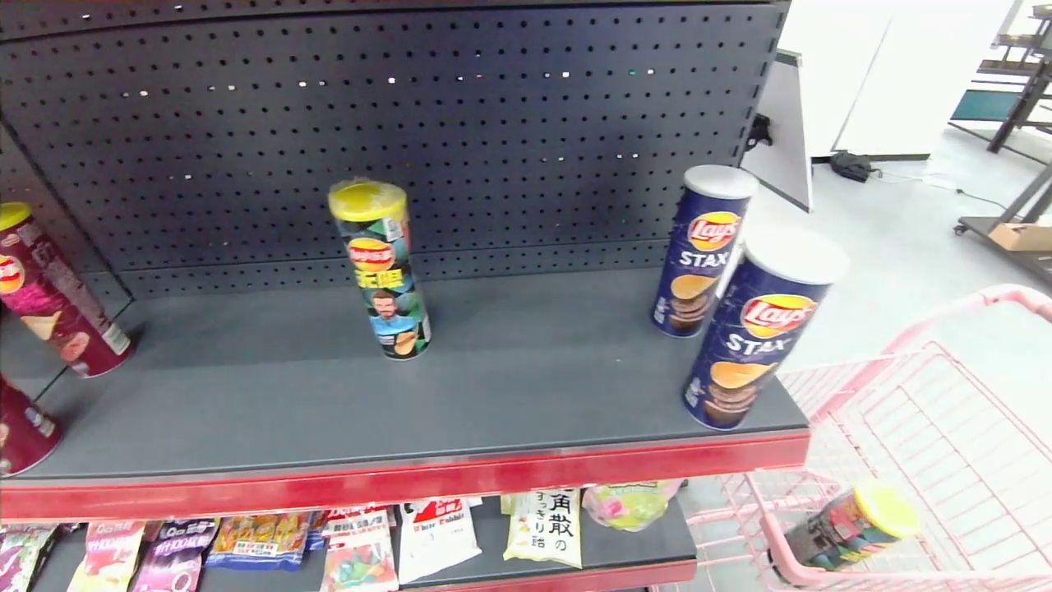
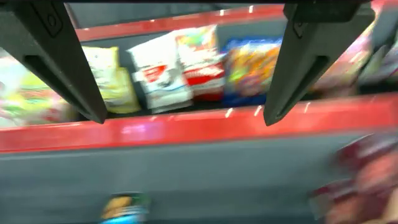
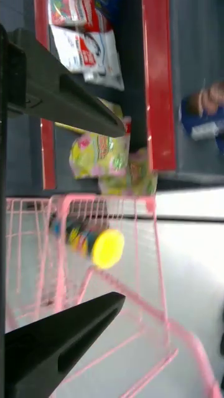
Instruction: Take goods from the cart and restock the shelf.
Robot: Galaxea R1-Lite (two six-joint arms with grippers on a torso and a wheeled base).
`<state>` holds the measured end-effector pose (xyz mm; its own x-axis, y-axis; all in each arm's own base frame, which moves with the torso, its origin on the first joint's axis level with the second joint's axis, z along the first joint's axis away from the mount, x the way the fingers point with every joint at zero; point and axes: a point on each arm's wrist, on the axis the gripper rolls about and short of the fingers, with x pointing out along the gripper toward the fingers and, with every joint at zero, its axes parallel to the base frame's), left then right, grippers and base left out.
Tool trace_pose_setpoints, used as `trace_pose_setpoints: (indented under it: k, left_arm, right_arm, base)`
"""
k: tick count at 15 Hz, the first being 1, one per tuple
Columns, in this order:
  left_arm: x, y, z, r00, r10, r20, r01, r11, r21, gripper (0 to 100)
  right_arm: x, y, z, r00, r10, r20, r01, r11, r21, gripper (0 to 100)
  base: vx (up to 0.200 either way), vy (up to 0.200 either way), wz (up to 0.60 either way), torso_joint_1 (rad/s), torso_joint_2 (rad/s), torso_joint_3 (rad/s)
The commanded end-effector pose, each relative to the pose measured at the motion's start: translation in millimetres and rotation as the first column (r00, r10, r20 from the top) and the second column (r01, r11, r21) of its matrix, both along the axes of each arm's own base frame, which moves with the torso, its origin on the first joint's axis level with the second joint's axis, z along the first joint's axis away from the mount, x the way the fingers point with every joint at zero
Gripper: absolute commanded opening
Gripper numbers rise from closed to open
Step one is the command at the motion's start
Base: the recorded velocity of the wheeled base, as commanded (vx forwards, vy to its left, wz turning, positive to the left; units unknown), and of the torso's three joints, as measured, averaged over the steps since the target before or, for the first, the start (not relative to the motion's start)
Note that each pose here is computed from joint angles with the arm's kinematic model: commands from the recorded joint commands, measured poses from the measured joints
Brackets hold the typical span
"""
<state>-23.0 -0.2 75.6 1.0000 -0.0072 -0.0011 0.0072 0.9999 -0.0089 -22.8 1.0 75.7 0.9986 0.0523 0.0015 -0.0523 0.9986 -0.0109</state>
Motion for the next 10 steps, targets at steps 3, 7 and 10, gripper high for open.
trace_pose_setpoints:
  k: [3,7,10]
  left_arm:
    - [0.0,0.0,0.0,1.000,0.000,0.000,0.000,1.000,0.000,100]
    - [0.0,0.0,0.0,1.000,0.000,0.000,0.000,1.000,0.000,100]
    - [0.0,0.0,0.0,1.000,0.000,0.000,0.000,1.000,0.000,100]
  right_arm:
    - [0.1,0.0,0.1,1.000,0.000,0.000,0.000,1.000,0.000,100]
    - [0.1,0.0,0.1,1.000,0.000,0.000,0.000,1.000,0.000,100]
    - [0.1,0.0,0.1,1.000,0.000,0.000,0.000,1.000,0.006,100]
  base:
    - [0.000,0.000,-0.60,0.004,0.00,0.005]
    - [0.000,0.000,-0.30,0.002,0.00,0.001]
    - [0.000,0.000,0.00,0.000,0.00,0.000]
